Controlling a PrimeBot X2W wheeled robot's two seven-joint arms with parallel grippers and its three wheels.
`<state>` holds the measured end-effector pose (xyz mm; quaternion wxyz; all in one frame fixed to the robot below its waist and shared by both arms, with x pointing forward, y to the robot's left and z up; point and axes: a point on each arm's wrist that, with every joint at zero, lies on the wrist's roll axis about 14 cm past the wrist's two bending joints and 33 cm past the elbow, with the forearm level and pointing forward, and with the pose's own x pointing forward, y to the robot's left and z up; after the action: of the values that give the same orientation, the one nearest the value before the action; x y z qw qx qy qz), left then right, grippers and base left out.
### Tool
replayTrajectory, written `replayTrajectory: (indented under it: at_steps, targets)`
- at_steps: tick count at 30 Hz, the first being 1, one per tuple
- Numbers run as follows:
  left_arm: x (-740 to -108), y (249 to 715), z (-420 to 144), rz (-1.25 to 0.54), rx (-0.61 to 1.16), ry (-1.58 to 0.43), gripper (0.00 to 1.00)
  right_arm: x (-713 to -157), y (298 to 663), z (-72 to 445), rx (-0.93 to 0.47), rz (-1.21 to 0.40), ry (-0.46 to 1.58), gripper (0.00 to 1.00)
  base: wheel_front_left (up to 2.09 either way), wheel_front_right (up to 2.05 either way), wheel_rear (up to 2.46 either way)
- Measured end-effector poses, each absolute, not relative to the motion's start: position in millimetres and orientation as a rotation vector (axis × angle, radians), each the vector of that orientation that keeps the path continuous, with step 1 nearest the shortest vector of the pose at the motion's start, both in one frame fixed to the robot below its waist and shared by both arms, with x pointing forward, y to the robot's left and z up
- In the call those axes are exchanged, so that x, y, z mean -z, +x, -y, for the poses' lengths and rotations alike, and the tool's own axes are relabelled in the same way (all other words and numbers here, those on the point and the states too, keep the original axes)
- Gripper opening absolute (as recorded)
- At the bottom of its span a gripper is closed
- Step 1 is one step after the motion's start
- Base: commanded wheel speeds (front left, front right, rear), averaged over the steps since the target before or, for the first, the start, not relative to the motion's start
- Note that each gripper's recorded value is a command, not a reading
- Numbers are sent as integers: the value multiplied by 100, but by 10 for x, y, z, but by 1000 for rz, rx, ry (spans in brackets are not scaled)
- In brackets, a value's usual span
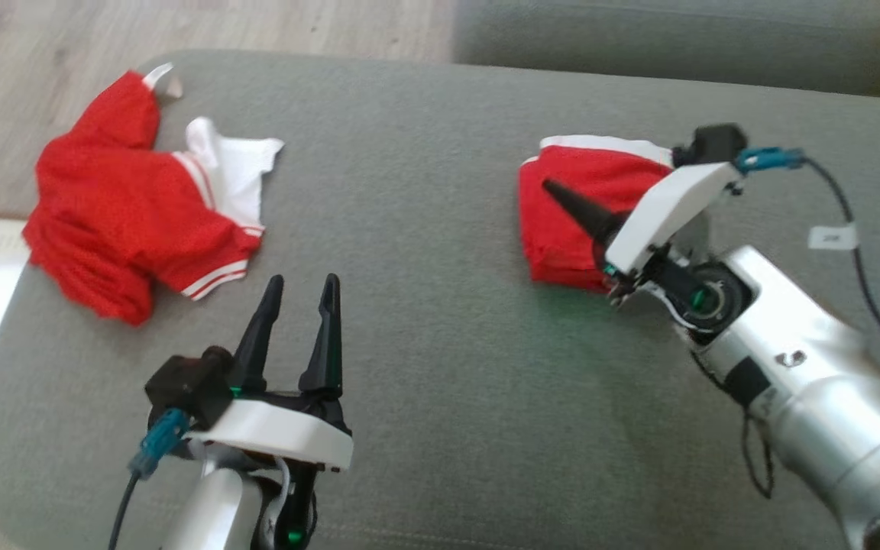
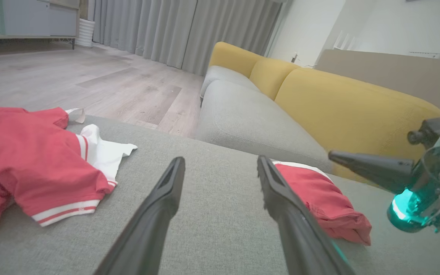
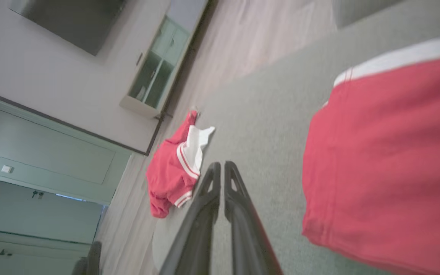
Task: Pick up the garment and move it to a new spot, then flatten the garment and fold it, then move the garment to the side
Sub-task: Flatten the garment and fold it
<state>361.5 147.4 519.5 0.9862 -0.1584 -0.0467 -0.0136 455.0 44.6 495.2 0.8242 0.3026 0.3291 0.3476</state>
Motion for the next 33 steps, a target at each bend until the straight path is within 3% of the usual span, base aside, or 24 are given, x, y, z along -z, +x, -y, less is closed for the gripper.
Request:
replayTrajectory:
  at_steps: [1, 16, 23, 33]
  targets:
    - [-5209, 3625, -1457, 98, 35, -310, 100, -5015, 4568, -383, -737, -663, 633, 100, 0, 0, 0]
    - [-5392, 3750, -1372, 160, 103, -242, 100, -5505, 4646, 905, -509, -130, 414, 100, 0, 0, 0]
    - [-5410, 3795, -1362, 167, 115, -209, 100, -5244, 4426, 1428, -355, -65, 314, 100, 0, 0, 0]
    - [-5346, 3819, -1359, 153, 124, -99, 100, -5141, 4022, 1695, -202, 43, 196, 100, 0, 0, 0]
